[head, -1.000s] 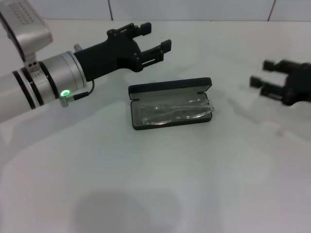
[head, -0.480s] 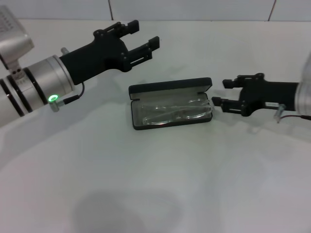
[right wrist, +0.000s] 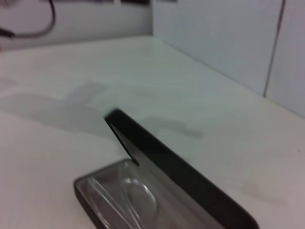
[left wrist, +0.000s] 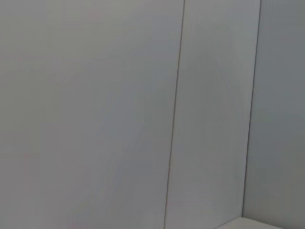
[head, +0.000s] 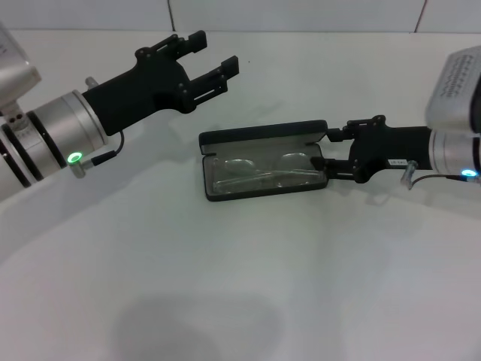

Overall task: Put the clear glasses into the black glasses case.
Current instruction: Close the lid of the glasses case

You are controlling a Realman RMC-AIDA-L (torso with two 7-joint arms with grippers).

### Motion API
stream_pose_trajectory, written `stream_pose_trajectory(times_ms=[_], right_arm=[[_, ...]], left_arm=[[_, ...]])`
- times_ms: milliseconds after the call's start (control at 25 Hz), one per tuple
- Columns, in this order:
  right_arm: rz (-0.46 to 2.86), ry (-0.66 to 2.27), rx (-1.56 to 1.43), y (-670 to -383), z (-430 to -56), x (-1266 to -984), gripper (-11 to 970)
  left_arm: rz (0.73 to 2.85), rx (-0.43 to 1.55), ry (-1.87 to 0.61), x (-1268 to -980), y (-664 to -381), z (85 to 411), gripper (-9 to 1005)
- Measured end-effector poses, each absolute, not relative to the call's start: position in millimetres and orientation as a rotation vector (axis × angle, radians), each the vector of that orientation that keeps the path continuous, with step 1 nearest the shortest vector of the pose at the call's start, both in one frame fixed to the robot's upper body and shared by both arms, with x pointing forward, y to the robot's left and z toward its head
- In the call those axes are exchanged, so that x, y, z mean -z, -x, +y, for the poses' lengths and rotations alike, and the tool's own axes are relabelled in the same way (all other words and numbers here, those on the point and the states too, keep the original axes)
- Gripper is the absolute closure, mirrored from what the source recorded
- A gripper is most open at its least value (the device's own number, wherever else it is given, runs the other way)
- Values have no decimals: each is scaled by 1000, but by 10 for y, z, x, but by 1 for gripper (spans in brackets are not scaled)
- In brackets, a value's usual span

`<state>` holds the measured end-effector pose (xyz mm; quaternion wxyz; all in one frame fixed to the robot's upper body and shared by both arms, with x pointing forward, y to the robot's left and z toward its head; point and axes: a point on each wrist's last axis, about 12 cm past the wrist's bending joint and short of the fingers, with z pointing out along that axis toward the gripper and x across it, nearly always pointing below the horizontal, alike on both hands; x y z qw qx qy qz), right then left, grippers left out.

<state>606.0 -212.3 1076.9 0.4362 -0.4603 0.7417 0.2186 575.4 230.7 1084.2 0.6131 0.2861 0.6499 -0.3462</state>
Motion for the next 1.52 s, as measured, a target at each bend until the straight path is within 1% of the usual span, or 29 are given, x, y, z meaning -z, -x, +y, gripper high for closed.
stream_pose_trajectory(times_ms=[80,200,320,480,720,960,1200,1520], right_arm=[[1821,1141,-571,-6039,-2146,-10819,384],[1772,1094,-626,-5955,-2310,-10927,385],[1727,983,-635,-5855,-2619,-11038,385],[1665,773,-619,-5737,-2967,-11082,384],[1431,537,-645,-5517,-3212,-11085,384],[1382,486,-630,-5452,-3257,-11046,384],[1389,498,-631,-5466,-3219,-11023,384],[1390,492,-629,-5462,-3230,-11018,385]], left_arm=[[1501,798,-655,-10835,-5745,2319,269],[1504,800,-654,-10832,-5742,2326,269],[1506,801,-657,-10832,-5743,2323,269],[1514,797,-662,-10838,-5769,2312,269],[1681,779,-721,-10806,-6004,2068,269],[1864,697,-806,-10715,-6162,1789,269],[1878,692,-848,-10720,-6175,1694,269],[1864,705,-937,-10682,-6101,1629,270]])
